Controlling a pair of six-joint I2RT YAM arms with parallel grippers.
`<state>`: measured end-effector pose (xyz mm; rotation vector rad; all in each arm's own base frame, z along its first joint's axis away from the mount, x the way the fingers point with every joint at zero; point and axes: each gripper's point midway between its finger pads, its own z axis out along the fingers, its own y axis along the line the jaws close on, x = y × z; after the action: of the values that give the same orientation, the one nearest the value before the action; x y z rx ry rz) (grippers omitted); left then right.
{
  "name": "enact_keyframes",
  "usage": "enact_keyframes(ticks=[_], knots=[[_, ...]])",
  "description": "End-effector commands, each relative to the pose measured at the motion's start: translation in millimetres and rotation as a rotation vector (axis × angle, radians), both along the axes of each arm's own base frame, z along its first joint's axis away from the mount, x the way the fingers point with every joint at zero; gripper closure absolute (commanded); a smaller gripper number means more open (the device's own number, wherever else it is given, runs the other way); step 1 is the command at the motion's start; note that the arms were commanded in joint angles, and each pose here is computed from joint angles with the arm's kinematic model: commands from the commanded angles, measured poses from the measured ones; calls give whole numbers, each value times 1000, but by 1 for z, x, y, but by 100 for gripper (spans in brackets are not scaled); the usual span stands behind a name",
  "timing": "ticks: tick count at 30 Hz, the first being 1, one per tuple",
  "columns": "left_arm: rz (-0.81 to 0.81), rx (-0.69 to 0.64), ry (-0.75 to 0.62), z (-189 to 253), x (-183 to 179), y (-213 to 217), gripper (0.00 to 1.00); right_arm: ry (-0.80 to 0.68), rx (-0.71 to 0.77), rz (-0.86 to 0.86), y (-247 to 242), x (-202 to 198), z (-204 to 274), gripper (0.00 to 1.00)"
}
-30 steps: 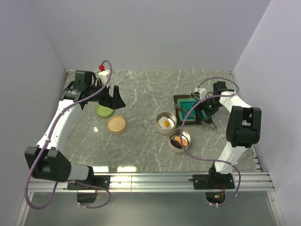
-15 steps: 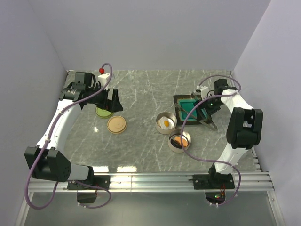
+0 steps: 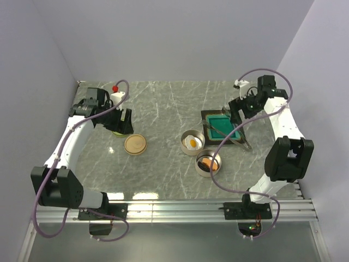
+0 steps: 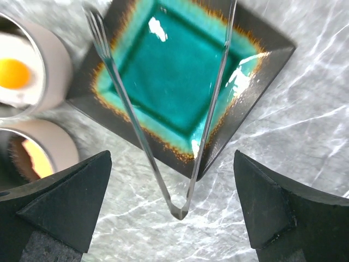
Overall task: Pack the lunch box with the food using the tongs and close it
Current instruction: Put down the clamp, then pick up the lid of the lunch box with the left arm
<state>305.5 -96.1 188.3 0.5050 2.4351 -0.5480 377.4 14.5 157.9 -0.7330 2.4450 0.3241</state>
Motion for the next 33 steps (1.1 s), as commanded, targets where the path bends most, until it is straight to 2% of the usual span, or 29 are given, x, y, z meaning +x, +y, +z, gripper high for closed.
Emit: enact_keyframes(ticks=[1, 6, 12, 16, 19, 26, 33], knots=[[50, 117, 38, -29, 5, 21, 24, -148, 51, -15, 10, -3, 68, 0], [79, 179, 95, -67, 10, 32, 44, -313, 72, -6, 21, -20, 117, 0], [116, 220, 144, -100, 20, 39, 52, -515, 105, -49, 28, -42, 168, 0], [129, 253, 188, -125, 24, 44, 55, -576, 122, -32, 33, -60, 184, 0], [136, 259, 212, -138, 26, 45, 57, -577, 133, -3, 38, -70, 188, 0], [155, 257, 246, -156, 29, 44, 60, -421, 182, 29, 48, -87, 161, 0], [175, 283, 280, -173, 31, 48, 69, -434, 112, 132, 60, -101, 143, 0]])
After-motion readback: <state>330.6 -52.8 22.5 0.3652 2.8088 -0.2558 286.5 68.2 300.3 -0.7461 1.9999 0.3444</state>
